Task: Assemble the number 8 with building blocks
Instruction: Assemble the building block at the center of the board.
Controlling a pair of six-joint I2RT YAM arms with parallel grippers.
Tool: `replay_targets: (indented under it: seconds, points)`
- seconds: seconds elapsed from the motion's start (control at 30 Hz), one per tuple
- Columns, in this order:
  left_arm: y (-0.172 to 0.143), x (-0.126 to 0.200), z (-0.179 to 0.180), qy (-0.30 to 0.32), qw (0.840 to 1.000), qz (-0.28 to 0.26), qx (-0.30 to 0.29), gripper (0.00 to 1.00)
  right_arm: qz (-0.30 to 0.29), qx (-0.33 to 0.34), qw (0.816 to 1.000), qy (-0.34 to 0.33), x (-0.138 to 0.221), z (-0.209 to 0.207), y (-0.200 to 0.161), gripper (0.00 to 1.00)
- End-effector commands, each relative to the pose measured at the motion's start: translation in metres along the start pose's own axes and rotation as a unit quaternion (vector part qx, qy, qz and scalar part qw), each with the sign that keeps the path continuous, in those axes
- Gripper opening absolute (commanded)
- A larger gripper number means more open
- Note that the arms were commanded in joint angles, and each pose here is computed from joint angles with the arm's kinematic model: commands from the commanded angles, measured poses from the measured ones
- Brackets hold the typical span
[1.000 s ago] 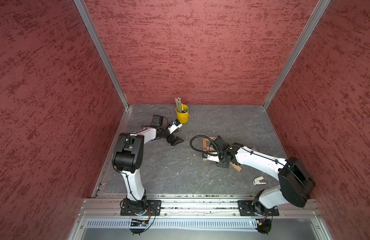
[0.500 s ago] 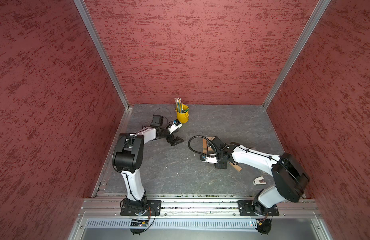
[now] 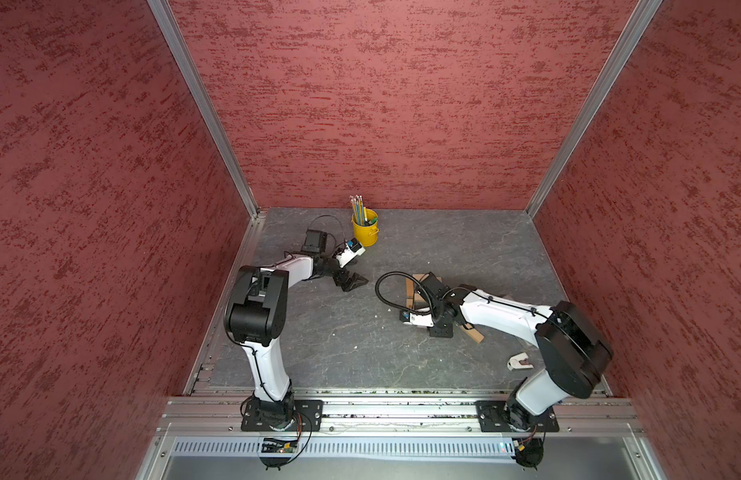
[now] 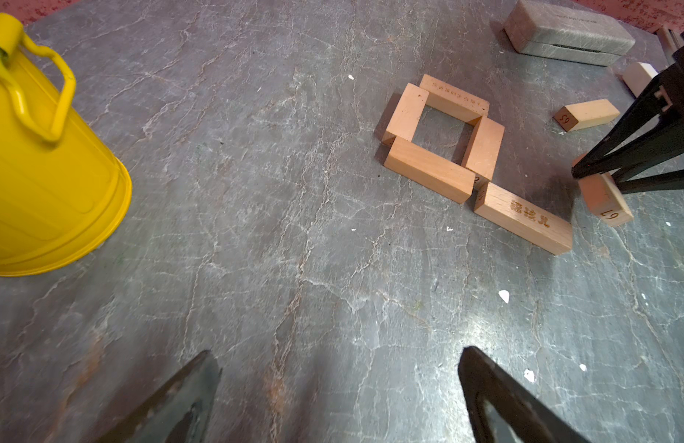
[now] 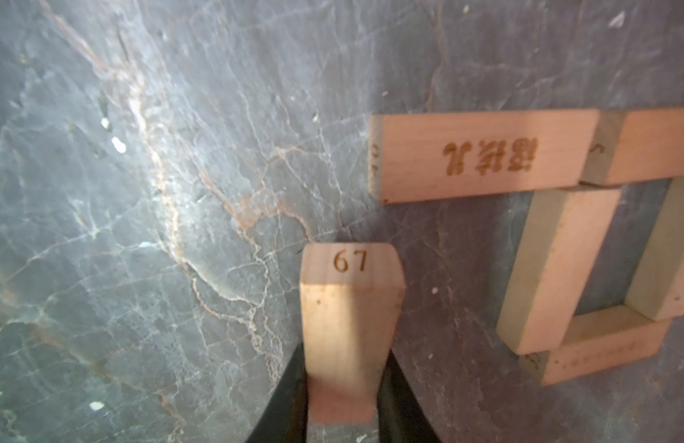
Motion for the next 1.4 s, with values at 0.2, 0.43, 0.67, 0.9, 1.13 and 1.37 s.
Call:
replay_targets:
  seconds: [0.2, 0.43, 0.67, 0.9, 1.13, 1.37]
  points:
    - [0.009, 0.004, 0.000, -0.002, 1.000, -0.010, -0.008, 0.99, 0.000, 0.016, 1.000, -0.021, -0.004, -0.015, 0.003, 0.12]
    - [0.008, 0.004, -0.001, -0.003, 1.000, -0.010, -0.007, 0.99, 0.000, 0.012, 0.999, -0.029, -0.006, -0.021, 0.004, 0.13]
    - [0.008, 0.005, 0.000, -0.003, 1.000, -0.012, -0.007, 1.00, 0.001, 0.019, 0.999, -0.036, -0.007, -0.026, 0.006, 0.18]
    - [0.009, 0.006, 0.000, -0.003, 1.000, -0.015, -0.006, 0.99, 0.004, 0.024, 0.999, -0.031, -0.008, -0.025, 0.005, 0.23]
    - [0.010, 0.007, 0.001, -0.003, 1.000, -0.016, -0.006, 1.00, -0.002, 0.024, 0.999, -0.031, -0.009, -0.026, 0.008, 0.27]
    - [0.009, 0.007, 0.001, -0.003, 1.000, -0.016, -0.004, 0.99, -0.001, 0.027, 0.999, -0.028, -0.010, -0.024, 0.007, 0.50]
Point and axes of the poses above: each gripper's point midway between its finger pads, its own x axis back along the fingers, its own z axis along the line the jaws close on, y = z × x, the point moved 2 cm from there along x, back along the fingers
